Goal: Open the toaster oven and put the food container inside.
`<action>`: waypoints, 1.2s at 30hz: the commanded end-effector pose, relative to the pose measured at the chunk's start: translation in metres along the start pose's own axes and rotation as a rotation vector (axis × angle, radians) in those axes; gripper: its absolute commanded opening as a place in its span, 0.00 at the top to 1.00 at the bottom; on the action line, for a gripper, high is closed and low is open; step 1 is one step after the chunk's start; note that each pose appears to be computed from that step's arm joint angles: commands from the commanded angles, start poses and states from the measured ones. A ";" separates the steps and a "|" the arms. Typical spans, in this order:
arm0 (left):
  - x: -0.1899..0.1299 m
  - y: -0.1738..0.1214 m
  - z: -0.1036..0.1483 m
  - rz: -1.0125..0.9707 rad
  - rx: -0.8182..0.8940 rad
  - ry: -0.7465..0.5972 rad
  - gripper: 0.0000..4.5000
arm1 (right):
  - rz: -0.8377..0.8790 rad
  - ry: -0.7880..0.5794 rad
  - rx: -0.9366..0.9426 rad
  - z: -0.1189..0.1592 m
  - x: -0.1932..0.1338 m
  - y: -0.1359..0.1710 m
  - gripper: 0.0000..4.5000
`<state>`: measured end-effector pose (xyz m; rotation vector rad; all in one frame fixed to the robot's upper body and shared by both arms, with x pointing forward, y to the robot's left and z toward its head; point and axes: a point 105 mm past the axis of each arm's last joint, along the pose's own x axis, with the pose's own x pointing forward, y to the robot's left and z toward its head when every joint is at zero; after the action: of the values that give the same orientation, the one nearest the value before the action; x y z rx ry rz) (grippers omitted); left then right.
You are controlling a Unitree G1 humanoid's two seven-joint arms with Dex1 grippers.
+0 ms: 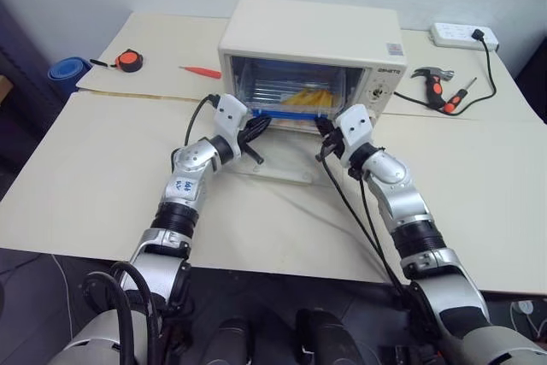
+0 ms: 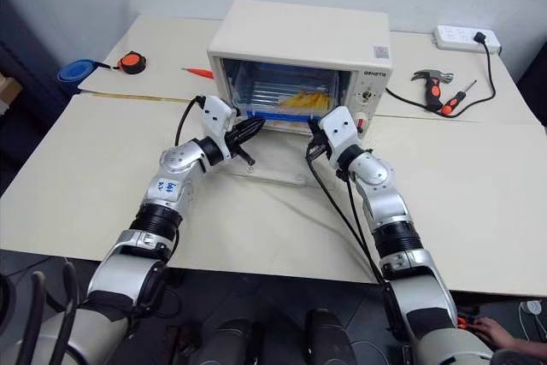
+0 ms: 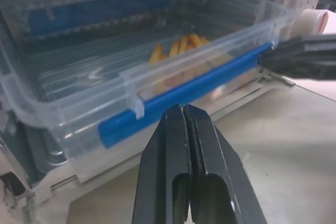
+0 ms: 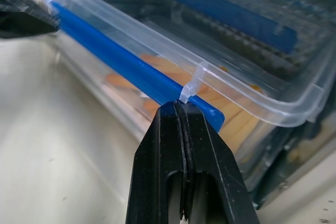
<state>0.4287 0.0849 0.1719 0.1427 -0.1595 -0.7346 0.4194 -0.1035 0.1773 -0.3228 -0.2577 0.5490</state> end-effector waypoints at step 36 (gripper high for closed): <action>-0.181 0.022 0.055 -0.386 -0.033 -0.057 0.01 | 0.268 -0.369 0.292 0.056 -0.057 -0.020 1.00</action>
<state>0.3027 0.2133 0.1986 0.1224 -0.1199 -1.1619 0.3652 -0.1306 0.1926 -0.0390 -0.3593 0.9292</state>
